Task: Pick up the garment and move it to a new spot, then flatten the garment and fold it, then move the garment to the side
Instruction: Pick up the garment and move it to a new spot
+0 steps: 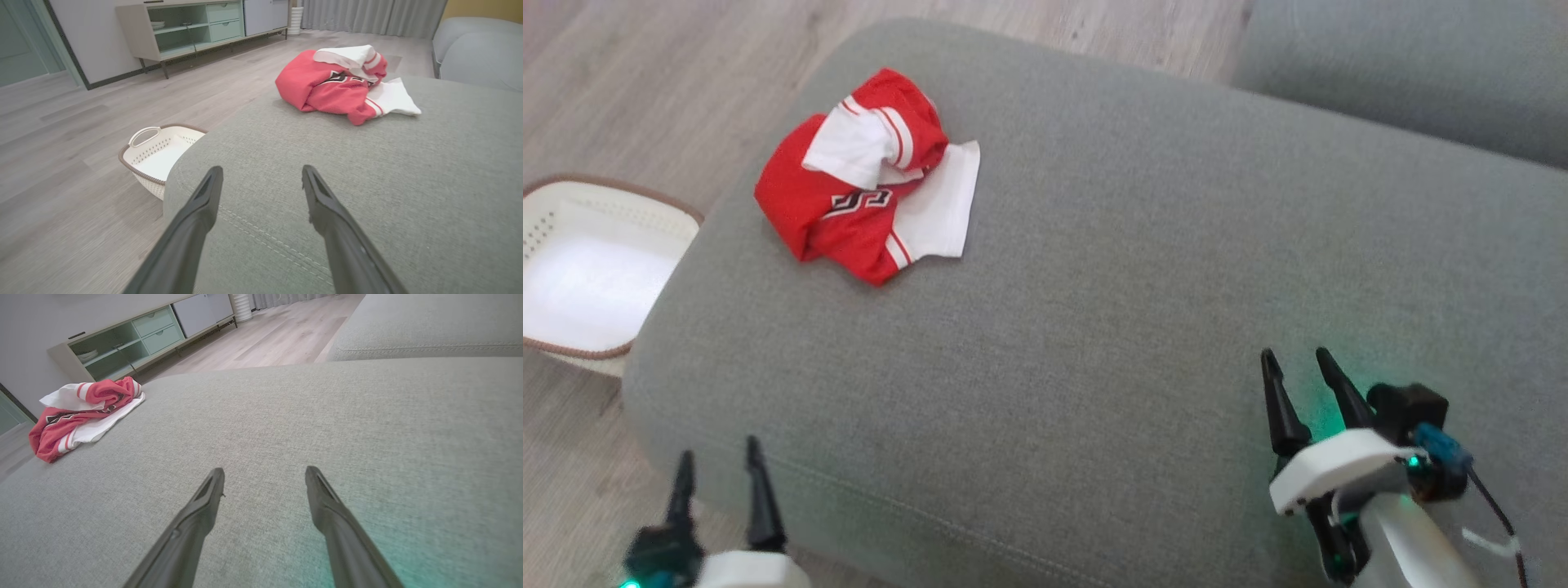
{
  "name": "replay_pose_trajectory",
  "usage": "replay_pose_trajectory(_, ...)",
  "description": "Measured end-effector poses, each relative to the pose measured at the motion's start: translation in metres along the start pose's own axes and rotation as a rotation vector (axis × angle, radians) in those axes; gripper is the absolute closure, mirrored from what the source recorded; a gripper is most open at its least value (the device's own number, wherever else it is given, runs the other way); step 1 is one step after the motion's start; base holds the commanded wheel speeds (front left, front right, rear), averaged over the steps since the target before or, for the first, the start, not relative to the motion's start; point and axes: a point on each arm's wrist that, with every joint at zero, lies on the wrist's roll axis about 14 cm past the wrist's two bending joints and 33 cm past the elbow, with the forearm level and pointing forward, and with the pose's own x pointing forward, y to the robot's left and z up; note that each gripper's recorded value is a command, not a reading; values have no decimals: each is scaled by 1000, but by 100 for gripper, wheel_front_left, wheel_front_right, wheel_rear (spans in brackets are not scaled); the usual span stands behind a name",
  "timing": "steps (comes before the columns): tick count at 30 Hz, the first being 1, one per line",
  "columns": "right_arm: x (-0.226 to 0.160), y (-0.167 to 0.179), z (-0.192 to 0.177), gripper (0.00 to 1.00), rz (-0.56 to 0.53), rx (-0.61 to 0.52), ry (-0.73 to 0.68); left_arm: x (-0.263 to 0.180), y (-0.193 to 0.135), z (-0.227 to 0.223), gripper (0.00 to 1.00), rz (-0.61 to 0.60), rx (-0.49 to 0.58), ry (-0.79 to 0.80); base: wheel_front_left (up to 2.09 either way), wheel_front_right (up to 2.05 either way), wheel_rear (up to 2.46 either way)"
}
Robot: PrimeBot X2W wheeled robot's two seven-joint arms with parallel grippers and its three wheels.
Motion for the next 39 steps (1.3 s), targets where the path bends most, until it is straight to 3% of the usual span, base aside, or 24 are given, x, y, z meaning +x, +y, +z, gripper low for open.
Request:
replay_pose_trajectory(4, 11, 1, -2, 0, 18, 5, 4, 10, 12, 6, 0, 36, -42, -5, 0, 0, 0)
replay_pose_trajectory(9, 28, -2, 8, 0, 32, 2, -28, 54, 6, 52, 0, 14, -19, -112, 0, 0, 0)
replay_pose_trajectory(14, 40, -16, 6, 0, 21, 0, -38, 106, -14, 96, 0, -64, 57, -193, 0, 0, 0)
replay_pose_trajectory(20, 54, -36, 8, 0, 0, -15, -64, 170, -45, 118, 0, -136, 77, -196, 0, 0, 0)
replay_pose_trajectory(29, 64, -74, 16, 0, -67, -29, -120, 229, -108, 60, 0, -252, 86, 49, 0, 0, 0)
replay_pose_trajectory(36, 65, -92, 15, 0, -106, -21, -143, 242, -106, 0, 0, -234, 134, 272, 0, 0, 0)
replay_pose_trajectory(37, 66, -93, 14, 0, -108, -19, -145, 244, -109, -2, 20, -238, 137, 276, 0, 0, 0)
replay_pose_trajectory(38, 66, -94, 15, 0, -110, -17, -147, 245, -113, -2, 83, -248, 142, 277, 0, 0, 0)
replay_pose_trajectory(39, 66, -94, 15, 0, -110, -16, -147, 247, -116, -1, 100, -255, 141, 270, 0, 0, 0)
